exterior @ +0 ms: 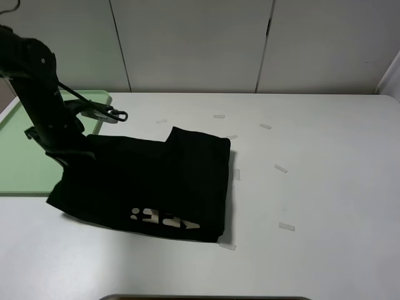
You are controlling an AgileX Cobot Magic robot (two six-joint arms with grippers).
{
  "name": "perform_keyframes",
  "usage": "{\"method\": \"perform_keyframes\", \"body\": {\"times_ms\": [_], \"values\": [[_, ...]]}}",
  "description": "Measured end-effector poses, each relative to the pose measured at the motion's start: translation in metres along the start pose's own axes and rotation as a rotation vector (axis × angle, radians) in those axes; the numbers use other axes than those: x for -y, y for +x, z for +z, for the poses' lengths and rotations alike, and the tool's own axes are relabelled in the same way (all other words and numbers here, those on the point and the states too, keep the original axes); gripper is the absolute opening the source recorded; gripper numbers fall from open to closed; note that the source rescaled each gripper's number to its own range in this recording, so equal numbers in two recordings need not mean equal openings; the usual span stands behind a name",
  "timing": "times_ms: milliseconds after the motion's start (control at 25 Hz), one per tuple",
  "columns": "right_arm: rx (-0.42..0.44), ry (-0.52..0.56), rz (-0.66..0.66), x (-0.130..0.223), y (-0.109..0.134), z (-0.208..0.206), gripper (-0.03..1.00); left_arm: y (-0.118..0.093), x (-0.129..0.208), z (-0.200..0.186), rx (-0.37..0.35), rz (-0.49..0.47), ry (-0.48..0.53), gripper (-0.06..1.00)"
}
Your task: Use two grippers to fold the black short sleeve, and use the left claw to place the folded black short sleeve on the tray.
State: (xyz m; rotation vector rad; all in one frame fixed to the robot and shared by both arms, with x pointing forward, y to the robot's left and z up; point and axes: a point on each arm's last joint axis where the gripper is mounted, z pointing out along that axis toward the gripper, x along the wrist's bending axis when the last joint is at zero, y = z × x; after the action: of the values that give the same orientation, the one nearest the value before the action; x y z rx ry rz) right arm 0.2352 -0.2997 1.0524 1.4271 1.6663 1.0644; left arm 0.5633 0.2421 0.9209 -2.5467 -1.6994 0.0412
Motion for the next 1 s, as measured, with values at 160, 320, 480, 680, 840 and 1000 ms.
{"method": "perform_keyframes", "body": {"times_ms": [160,320,480,680,840,1000], "values": [[0.000,0.000,0.000,0.000,0.000,0.000,1.00,-0.003,-0.017,-0.025,-0.059,0.049,-0.025,0.01],[0.000,0.000,0.000,0.000,0.000,0.000,1.00,-0.023,-0.022,-0.030,-0.049,0.128,-0.030,0.01],[0.000,0.000,0.000,0.000,0.000,0.000,1.00,-0.055,-0.025,-0.031,-0.005,0.220,-0.046,0.01],[0.000,0.000,0.000,0.000,0.000,0.000,1.00,-0.100,-0.029,-0.032,0.020,0.330,-0.098,0.01],[0.000,0.000,0.000,0.000,0.000,0.000,1.00,-0.124,-0.029,-0.033,0.017,0.397,-0.140,0.01],[0.000,0.000,0.000,0.000,0.000,0.000,1.00,-0.159,-0.031,-0.034,0.019,0.485,-0.231,0.01]]}}
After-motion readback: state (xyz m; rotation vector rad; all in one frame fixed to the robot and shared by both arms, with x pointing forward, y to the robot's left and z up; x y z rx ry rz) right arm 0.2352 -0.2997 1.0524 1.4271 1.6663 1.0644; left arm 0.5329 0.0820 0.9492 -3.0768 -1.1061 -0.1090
